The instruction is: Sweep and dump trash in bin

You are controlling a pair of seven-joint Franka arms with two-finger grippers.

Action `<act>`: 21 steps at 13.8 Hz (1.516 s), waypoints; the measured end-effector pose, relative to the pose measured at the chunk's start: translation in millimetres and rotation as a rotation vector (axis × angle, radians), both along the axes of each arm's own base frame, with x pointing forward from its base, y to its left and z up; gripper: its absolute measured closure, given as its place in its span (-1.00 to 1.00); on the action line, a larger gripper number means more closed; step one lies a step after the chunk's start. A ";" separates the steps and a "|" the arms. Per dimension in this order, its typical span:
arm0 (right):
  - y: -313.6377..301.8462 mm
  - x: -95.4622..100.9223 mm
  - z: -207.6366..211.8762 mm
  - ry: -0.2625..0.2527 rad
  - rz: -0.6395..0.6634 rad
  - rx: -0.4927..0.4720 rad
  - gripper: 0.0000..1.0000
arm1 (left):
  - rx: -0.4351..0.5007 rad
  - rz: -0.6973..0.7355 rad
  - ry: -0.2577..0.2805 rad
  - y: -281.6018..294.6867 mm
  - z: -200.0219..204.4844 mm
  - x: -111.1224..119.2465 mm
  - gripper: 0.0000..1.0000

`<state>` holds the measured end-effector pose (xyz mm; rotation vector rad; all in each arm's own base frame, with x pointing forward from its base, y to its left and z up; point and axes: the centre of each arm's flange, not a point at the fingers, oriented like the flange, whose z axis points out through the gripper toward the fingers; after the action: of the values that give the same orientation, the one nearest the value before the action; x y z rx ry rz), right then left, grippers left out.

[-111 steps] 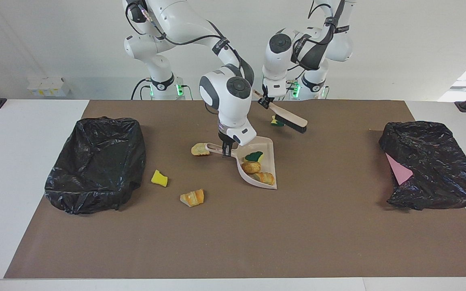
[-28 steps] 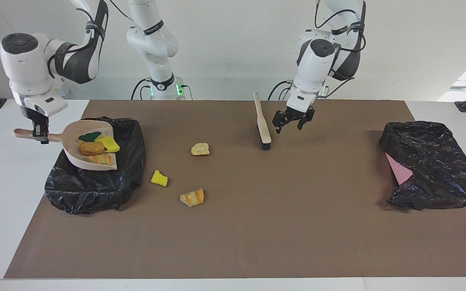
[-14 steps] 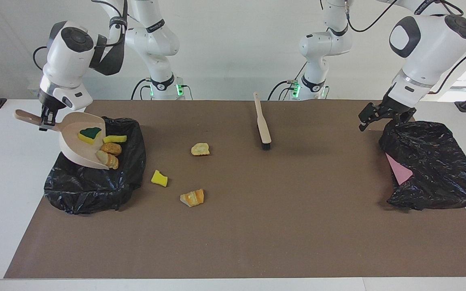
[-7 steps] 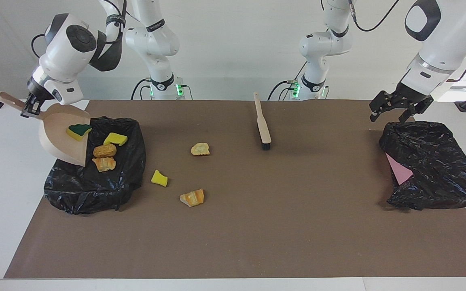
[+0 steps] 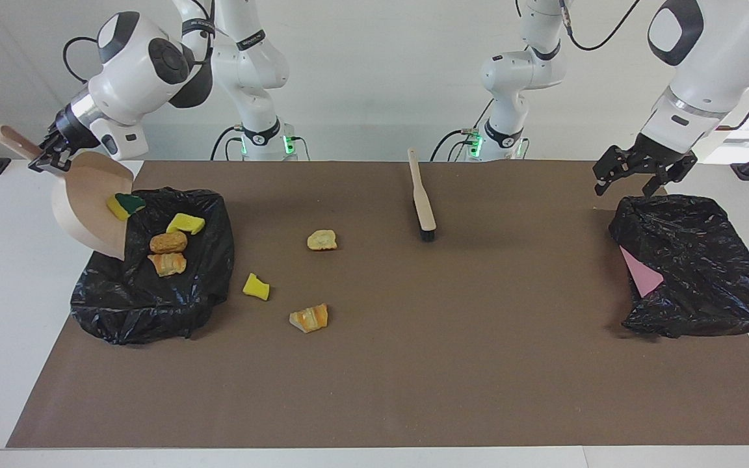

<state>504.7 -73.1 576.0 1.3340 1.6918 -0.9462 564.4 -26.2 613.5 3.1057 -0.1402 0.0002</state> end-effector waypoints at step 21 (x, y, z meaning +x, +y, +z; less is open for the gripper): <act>194.8 61.9 -16.7 -0.533 -0.592 0.641 0.37 | 0.008 -0.069 0.022 -16.8 14.0 -27.0 -1.00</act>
<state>566.6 121.7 559.3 2.3473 1.2235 -0.2612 537.5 -43.0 627.5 3.1062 -0.2473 -0.0362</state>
